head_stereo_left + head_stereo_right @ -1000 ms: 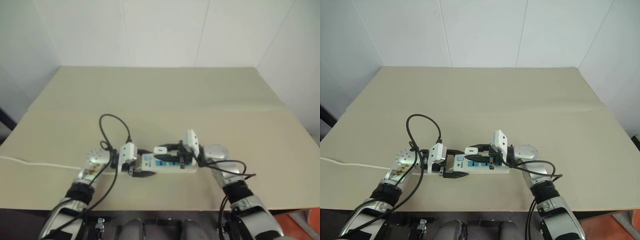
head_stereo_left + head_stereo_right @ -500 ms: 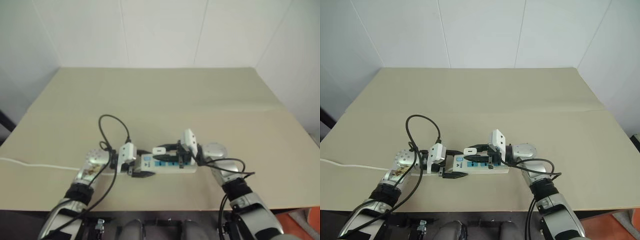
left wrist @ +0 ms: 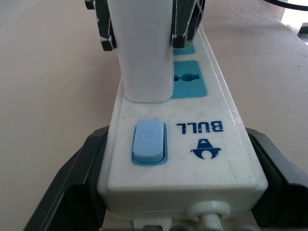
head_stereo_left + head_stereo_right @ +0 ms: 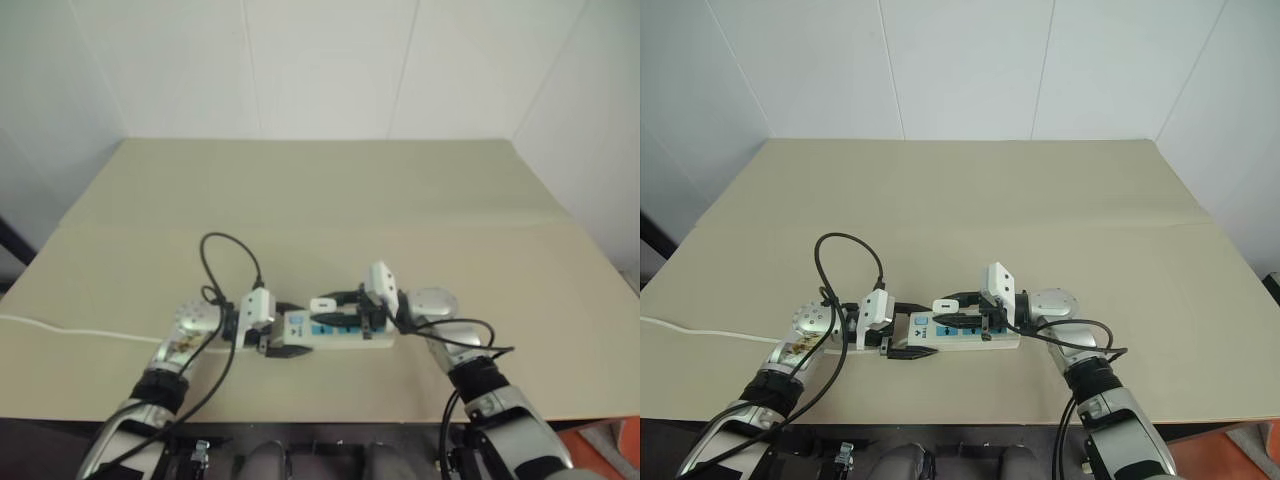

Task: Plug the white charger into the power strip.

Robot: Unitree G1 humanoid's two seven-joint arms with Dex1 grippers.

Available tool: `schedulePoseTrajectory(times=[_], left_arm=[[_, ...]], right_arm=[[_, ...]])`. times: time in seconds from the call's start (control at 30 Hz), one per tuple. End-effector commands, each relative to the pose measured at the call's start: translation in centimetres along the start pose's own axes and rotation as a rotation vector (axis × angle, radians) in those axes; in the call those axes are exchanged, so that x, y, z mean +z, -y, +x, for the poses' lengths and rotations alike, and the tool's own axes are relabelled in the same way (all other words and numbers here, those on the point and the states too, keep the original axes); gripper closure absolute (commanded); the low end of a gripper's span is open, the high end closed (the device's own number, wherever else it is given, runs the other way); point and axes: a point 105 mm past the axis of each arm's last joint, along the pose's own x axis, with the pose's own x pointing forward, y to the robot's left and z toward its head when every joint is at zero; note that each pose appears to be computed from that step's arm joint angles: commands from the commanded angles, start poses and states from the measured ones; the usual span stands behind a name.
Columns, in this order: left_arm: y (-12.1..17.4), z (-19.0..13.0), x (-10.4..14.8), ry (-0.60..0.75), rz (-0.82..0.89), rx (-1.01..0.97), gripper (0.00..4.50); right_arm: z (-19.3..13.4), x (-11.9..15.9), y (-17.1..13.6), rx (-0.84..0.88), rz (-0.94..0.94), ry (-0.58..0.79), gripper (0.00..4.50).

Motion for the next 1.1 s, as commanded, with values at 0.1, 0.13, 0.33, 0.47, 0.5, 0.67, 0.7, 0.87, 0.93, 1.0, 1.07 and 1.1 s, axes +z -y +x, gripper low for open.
schedulePoseTrajectory(times=[0.1, 0.13, 0.33, 0.47, 0.5, 0.67, 0.7, 0.87, 0.93, 1.0, 1.07, 1.1], left_arm=[[0.4, -1.5, -0.9, -0.049, -0.011, -0.002, 1.16], [0.4, -1.5, -0.9, -0.048, -0.01, -0.002, 1.16], [0.4, -1.4, -0.9, -0.044, -0.011, -0.002, 1.16], [0.4, -1.3, -0.9, -0.042, -0.011, 0.001, 1.16], [0.4, -1.3, -0.9, -0.042, -0.011, 0.001, 1.16], [0.4, -1.2, -0.9, -0.04, -0.009, 0.005, 1.16], [0.3, -1.2, -0.9, -0.039, -0.009, 0.005, 1.16], [0.2, -1.1, -0.9, -0.037, -0.008, 0.009, 1.16], [0.2, -1.1, -0.9, -0.034, -0.006, 0.012, 1.16], [0.1, -1.1, -0.7, -0.033, -0.001, 0.015, 1.16], [-0.2, -1.4, -0.5, -0.044, 0.005, 0.025, 0.44], [-0.2, -1.7, -0.3, -0.051, 0.008, 0.014, 0.18]], right_arm=[[-5.3, -7.1, -0.8, -0.102, 0.195, -0.271, 3.4], [-5.1, -7.1, -0.8, -0.1, 0.192, -0.271, 3.4], [-4.2, -6.8, -0.4, -0.095, 0.174, -0.268, 3.4], [-3.8, -6.4, -0.2, -0.087, 0.172, -0.255, 3.4], [-3.7, -6.4, -0.2, -0.085, 0.171, -0.252, 3.05], [-3.5, -6.1, -0.2, -0.075, 0.158, -0.242, 1.35], [-3.4, -5.9, -0.2, -0.073, 0.155, -0.235, 1.03], [-2.8, -4.9, -0.2, -0.062, 0.113, -0.199, 0.02], [-2.8, -4.5, -0.2, -0.057, 0.098, -0.19, 0.02], [-3.1, -3.8, -0.1, -0.06, 0.076, -0.172, 0.02], [-3.4, -3.0, -0.1, -0.064, 0.056, -0.158, 0.0], [-3.6, -2.7, -0.1, -0.066, 0.044, -0.153, 0.0]])
